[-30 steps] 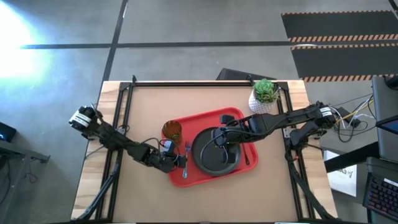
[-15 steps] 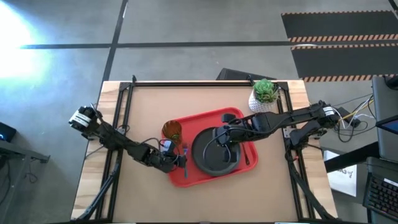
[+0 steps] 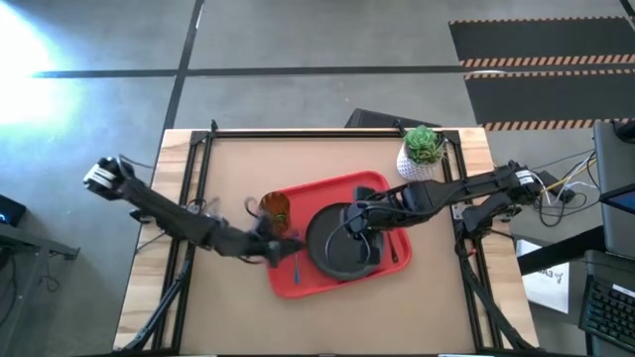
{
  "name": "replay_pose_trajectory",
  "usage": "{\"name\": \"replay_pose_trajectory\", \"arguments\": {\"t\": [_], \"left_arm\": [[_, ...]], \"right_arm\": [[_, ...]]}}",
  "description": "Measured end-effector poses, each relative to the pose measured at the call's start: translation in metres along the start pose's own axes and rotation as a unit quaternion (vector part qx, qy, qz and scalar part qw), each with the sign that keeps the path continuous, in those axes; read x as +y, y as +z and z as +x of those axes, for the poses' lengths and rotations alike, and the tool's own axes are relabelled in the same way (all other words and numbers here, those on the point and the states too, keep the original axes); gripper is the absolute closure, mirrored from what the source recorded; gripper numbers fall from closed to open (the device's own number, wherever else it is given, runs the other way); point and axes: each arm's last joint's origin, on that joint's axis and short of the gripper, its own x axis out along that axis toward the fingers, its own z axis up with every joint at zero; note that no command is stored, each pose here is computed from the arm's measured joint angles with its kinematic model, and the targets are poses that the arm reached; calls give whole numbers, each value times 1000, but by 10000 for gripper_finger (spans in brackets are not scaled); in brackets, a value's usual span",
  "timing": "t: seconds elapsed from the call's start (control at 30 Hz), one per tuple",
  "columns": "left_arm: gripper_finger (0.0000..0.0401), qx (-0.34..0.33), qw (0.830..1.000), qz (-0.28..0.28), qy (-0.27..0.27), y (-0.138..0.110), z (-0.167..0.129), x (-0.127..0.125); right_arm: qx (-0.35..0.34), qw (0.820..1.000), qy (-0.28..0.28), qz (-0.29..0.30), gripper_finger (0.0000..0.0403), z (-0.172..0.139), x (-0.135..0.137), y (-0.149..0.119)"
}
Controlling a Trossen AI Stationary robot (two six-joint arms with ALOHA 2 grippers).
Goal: Pick and place plate/cup/fork/spoon on tray
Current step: Adjust the set up tray
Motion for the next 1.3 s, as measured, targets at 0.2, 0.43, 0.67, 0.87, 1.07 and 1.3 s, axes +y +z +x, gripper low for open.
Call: {"name": "replay_pose_trajectory", "arguments": {"t": [0.2, 0.43, 0.67, 0.87, 1.07, 1.3], "left_arm": [[341, -117, 973, 156, -121, 44, -49, -43], [341, -181, 945, 237, -135, 73, -95, -54], [341, -169, 942, 264, -120, 85, -118, -46], [341, -160, 942, 271, -116, 88, -130, -38], [341, -146, 942, 278, -120, 90, -135, -35], [341, -123, 947, 265, -131, 88, -135, -33]], "right_arm": [[-2, 999, 35, 5, 394, 3, 12, -2], [51, 993, 61, 92, 394, 22, 30, -25], [165, 964, -45, 204, 394, 56, 40, -85], [245, 914, -160, 282, 394, 72, 16, -125], [247, 898, -143, 334, 394, 88, -9, -145], [180, 898, -152, 371, 394, 62, -35, -154]]}}
